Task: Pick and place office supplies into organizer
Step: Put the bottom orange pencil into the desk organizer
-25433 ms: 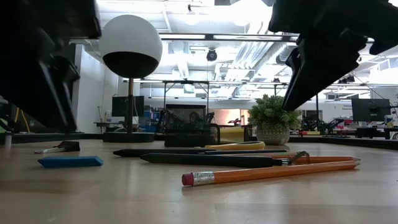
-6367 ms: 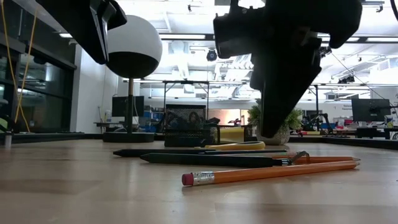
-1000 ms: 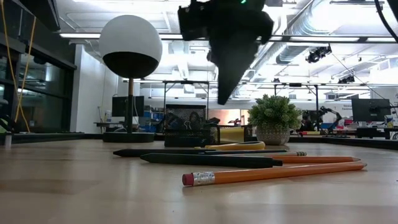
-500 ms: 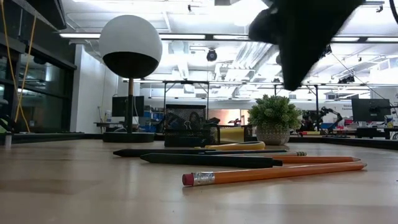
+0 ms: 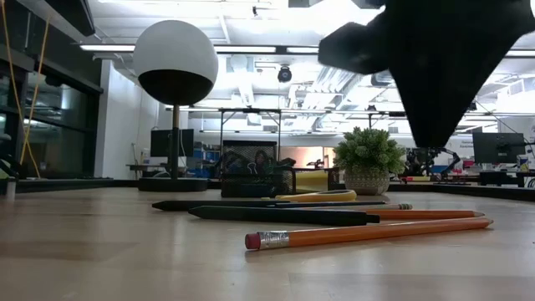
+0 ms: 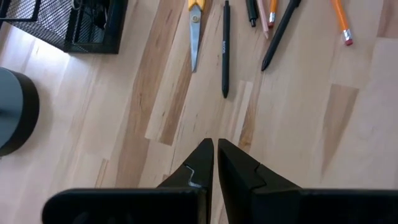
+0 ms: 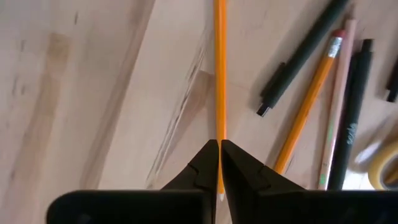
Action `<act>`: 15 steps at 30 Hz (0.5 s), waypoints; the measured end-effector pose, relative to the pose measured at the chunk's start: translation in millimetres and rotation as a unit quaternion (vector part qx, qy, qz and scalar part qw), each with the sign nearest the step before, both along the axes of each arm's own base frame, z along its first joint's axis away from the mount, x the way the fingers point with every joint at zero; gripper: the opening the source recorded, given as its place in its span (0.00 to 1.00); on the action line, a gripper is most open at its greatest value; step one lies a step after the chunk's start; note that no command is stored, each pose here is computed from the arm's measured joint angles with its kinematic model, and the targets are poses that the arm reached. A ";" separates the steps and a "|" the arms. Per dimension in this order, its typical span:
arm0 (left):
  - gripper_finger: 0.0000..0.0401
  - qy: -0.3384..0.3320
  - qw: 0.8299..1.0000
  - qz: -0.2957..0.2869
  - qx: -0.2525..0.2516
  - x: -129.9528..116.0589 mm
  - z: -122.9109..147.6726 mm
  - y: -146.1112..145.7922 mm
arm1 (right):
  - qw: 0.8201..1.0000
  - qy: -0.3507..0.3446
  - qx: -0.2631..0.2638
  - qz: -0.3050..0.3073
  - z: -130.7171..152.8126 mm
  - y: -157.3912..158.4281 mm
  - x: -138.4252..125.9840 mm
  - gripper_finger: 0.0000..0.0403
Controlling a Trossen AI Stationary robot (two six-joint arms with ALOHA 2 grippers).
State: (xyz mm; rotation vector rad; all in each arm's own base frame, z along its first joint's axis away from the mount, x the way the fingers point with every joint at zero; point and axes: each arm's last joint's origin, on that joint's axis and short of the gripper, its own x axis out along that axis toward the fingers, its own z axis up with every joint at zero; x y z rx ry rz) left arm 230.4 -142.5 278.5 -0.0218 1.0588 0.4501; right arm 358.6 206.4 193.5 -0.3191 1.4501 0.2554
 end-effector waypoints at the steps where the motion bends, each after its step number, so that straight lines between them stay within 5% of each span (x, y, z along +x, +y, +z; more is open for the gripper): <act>1: 0.04 -0.002 1.000 0.000 -0.002 0.4 0.1 -0.3 | 1.000 0.004 -0.001 -0.002 -2.2 -1.7 1.5 0.05; 15: 0.04 -0.003 1.000 0.000 -0.002 0.5 0.1 -0.4 | 0.995 0.084 -0.051 -0.022 -26.7 -13.5 -21.0 0.02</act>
